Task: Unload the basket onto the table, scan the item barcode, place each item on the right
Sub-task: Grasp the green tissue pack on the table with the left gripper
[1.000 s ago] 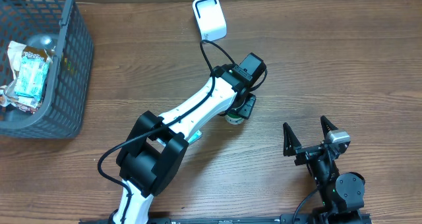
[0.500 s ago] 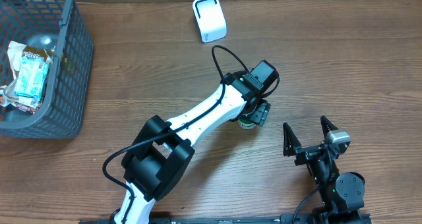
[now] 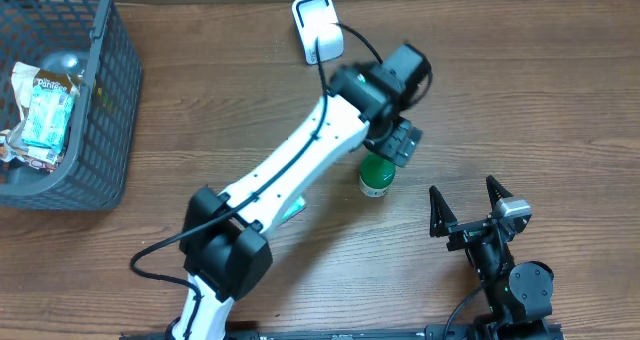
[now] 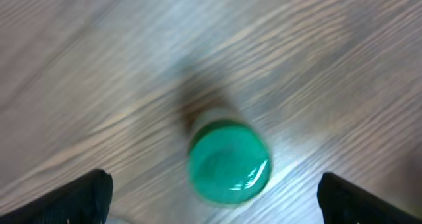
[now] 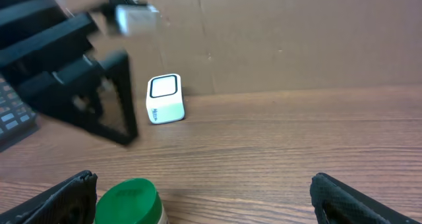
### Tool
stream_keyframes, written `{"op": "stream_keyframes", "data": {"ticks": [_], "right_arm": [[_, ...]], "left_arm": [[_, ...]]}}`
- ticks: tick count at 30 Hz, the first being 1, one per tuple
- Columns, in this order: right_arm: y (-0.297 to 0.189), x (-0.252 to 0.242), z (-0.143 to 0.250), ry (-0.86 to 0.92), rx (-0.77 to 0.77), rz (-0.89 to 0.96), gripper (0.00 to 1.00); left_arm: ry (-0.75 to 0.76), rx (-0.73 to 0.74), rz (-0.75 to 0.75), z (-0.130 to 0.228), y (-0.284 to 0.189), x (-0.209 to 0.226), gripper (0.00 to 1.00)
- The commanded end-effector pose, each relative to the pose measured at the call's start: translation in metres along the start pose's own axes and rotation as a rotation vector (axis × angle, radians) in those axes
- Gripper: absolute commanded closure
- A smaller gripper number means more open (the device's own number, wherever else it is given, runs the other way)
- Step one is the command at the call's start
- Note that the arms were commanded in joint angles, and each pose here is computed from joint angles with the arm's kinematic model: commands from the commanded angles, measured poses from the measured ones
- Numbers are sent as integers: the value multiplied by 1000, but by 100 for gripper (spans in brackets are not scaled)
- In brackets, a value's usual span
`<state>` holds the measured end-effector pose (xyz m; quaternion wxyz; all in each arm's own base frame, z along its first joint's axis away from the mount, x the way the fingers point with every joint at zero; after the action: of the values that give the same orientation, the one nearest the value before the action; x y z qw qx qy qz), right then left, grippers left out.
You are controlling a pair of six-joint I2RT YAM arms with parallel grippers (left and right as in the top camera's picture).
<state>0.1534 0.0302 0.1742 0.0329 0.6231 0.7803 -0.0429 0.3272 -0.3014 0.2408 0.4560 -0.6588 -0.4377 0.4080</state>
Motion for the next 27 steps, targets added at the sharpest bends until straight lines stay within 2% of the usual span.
{"op": "stream_keyframes", "data": {"ticks": [1, 3, 5, 7, 9, 14, 22, 27], "right_arm": [[0, 0, 2, -4, -3, 2, 0], [0, 0, 2, -4, -3, 2, 0], [0, 0, 2, -4, -3, 2, 0], [0, 0, 2, -4, -3, 2, 0], [0, 0, 2, -4, -3, 2, 0], [0, 0, 2, -4, -3, 2, 0], [0, 0, 2, -4, -3, 2, 0], [0, 0, 2, -4, -3, 2, 0]], "left_arm": [[-11, -51, -120, -16, -29, 32, 0], [-29, -8, -160, -14, -34, 49, 3], [-56, 52, -193, -9, -35, 67, 33], [-87, 115, -222, -4, -34, 83, 71], [-114, 174, -249, 2, -32, 97, 94], [-175, 328, -297, 22, -13, 123, 96], [-187, 606, -342, 74, 33, 137, 96], [-210, 677, -381, 98, 57, 146, 96]]}}
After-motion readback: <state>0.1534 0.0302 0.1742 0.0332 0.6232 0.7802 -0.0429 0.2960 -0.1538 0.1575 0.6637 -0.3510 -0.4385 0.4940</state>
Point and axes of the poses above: each gripper's point midway between its finger pads, its own y axis out along the fingers, its own x axis along the line the jaws close on, z = x × y, the point moved 9 cm from there along -y, back along the fingers, and after that the axes turned 15 degrees about -y, right-handed, at the moved point
